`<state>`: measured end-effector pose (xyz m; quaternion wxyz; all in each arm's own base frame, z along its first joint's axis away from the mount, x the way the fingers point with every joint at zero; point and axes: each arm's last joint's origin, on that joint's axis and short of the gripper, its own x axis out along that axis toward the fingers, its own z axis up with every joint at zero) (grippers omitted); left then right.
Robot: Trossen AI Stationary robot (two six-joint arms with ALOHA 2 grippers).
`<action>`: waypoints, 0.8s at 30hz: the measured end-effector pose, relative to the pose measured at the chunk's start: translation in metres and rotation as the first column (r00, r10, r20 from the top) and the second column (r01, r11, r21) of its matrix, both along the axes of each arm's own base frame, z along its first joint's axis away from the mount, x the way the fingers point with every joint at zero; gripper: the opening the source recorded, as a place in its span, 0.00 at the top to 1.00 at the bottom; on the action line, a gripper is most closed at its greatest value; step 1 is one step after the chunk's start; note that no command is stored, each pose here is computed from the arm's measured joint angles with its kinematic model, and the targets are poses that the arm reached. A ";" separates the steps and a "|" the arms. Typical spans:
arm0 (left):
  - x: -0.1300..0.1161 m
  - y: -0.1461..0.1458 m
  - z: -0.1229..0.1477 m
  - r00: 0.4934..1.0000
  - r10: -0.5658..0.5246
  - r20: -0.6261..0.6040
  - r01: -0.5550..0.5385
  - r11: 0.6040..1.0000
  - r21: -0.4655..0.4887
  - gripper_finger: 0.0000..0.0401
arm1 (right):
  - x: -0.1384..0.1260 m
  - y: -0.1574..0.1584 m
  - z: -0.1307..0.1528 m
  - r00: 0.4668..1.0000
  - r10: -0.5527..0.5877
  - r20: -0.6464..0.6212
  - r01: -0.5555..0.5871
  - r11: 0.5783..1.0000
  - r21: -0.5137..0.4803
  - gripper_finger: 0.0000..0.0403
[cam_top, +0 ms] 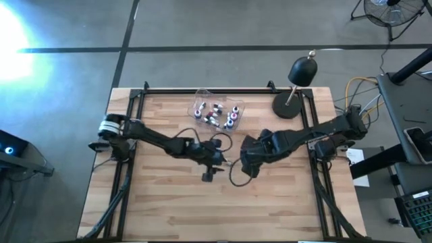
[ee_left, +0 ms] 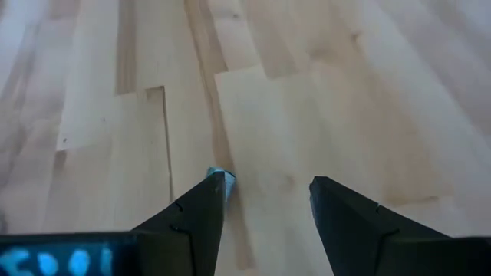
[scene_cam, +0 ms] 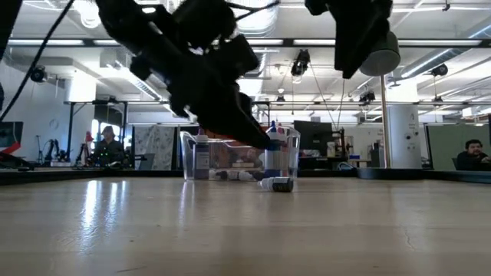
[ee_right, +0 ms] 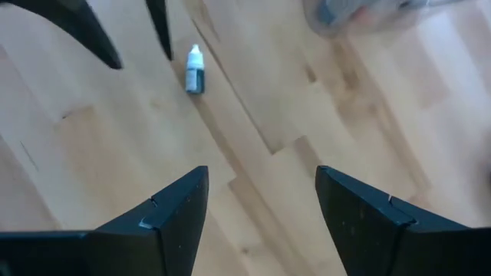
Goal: Pick & Place food coloring
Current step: Put the small green food coloring bottle into the transparent bin
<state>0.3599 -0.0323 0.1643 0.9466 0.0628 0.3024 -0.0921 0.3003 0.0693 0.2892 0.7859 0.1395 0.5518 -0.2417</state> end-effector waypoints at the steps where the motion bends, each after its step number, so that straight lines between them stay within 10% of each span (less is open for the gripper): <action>1: 0.004 0.001 -0.002 1.000 -0.006 -0.005 0.006 1.000 0.015 0.58 | -0.001 0.003 -0.001 1.000 -0.012 0.001 0.012 1.000 0.005 0.42; 24: 0.026 0.029 -0.036 0.986 -0.061 -0.155 0.061 0.998 -0.005 0.62 | -0.011 0.033 -0.005 0.977 -0.195 0.085 0.194 0.981 0.020 0.42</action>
